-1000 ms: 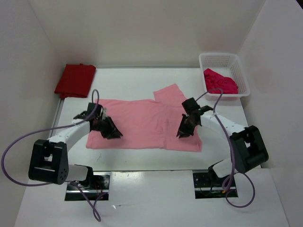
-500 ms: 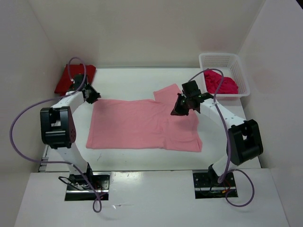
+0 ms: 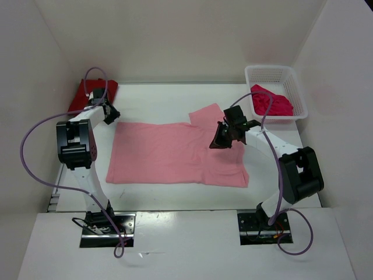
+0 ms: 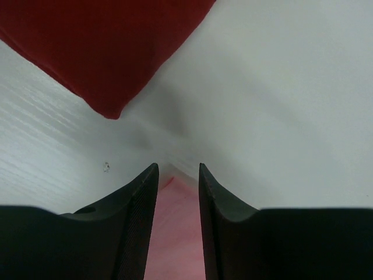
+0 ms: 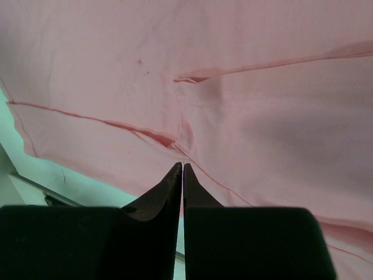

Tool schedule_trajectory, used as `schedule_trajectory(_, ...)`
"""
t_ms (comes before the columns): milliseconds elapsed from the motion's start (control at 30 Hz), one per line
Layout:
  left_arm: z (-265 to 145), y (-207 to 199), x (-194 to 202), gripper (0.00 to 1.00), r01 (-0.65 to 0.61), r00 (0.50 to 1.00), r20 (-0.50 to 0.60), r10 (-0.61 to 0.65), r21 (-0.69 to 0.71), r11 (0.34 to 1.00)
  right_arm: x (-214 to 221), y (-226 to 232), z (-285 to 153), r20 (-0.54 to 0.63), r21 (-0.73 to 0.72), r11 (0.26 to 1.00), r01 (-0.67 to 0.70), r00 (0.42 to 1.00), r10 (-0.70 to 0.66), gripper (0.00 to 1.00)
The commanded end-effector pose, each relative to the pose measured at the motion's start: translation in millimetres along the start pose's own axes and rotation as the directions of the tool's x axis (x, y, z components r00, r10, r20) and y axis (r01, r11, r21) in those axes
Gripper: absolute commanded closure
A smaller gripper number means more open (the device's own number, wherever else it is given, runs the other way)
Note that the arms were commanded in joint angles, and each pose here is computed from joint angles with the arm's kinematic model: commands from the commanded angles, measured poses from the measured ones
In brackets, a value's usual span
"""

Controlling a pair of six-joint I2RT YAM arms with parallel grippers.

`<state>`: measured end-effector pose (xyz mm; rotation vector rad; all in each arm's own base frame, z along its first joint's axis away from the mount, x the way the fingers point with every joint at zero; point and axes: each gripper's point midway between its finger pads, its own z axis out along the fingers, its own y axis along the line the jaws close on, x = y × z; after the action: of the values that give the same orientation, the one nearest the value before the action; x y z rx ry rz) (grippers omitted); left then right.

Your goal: Fold and stack the t-shirts

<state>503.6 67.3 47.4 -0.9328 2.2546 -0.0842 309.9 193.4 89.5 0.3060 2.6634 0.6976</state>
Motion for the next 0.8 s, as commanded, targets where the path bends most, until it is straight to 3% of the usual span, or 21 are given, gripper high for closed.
schedule_trajectory(0,10.0,-1.3,-3.4,0.59,-0.051,0.999,0.006,0.051,-0.003,0.999,-13.2,8.9,1.3,0.039,-0.031,0.999,0.031,0.999,-0.030,0.93)
schedule_trajectory(333,17.6,3.2,13.3,0.63,-0.075,0.996,-0.047,0.075,0.003,0.997,-27.3,15.9,13.6,0.045,-0.036,0.999,0.033,0.998,-0.032,0.92)
schedule_trajectory(533,17.3,1.2,14.7,0.68,-0.074,0.996,-0.054,0.075,0.014,0.997,-52.0,25.1,23.9,0.079,-0.025,0.997,0.067,0.995,-0.065,0.78)
schedule_trajectory(767,17.8,6.5,25.3,0.77,-0.076,0.994,-0.083,0.077,0.008,0.997,-120.2,35.6,38.9,0.170,-0.010,0.997,0.076,0.983,-0.073,0.65)
